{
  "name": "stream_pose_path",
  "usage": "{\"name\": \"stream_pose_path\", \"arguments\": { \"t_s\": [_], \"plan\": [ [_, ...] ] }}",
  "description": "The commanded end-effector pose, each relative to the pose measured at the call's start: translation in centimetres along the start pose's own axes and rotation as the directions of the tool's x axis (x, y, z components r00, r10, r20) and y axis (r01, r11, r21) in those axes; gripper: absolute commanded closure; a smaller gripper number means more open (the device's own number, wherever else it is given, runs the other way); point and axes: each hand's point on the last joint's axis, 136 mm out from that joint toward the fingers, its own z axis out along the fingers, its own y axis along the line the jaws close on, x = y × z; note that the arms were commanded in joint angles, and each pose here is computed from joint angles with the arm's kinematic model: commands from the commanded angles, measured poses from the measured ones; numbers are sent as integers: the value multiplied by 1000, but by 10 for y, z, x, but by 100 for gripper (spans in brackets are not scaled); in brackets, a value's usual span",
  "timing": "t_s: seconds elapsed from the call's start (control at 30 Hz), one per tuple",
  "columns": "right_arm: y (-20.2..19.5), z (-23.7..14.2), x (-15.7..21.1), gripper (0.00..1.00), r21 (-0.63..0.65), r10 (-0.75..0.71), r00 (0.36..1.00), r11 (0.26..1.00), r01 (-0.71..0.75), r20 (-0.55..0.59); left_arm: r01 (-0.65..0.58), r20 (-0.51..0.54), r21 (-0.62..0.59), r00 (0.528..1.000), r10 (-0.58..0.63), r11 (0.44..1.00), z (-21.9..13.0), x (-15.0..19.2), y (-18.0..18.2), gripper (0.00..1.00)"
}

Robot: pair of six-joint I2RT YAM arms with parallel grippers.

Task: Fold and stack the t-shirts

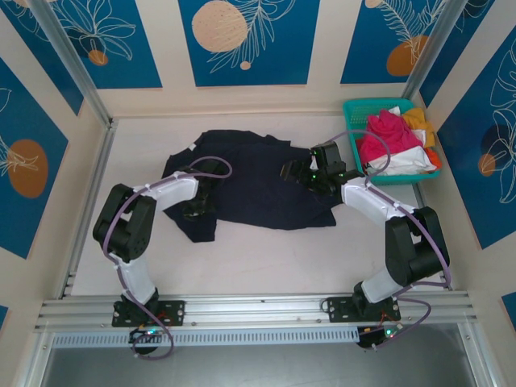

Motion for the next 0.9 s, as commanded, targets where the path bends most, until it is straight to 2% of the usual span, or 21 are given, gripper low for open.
{"name": "stream_pose_path", "arguments": {
  "t_s": [0.0,0.07,0.23,0.37,0.6,0.8,0.87],
  "plan": [
    [7,-1,-5,7,-28,8,1000,1000,-8,10,-5,-20,9,1000,5,1000,5,4,-5,66],
    [8,-1,-4,7,-29,7,1000,1000,-7,8,-4,-24,5,1000,4,1000,8,5,-5,67],
    [7,-2,-4,7,-25,7,1000,1000,-7,11,6,-26,-18,1000,-6,1000,8,8,2,89],
    [4,-2,-2,7,-18,8,1000,1000,-8,9,38,16,-39,999,-37,999,-7,9,17,100],
    [4,5,-1,7,-23,16,1000,1000,-16,-3,181,113,-100,979,-170,978,-40,24,67,100],
    [9,14,0,7,-37,10,1000,999,-11,-25,372,172,-137,922,-347,918,-50,56,117,100],
    [11,16,-1,7,-41,8,1000,999,-9,-30,411,176,-113,904,-389,905,-49,65,125,100]
  ]
}}
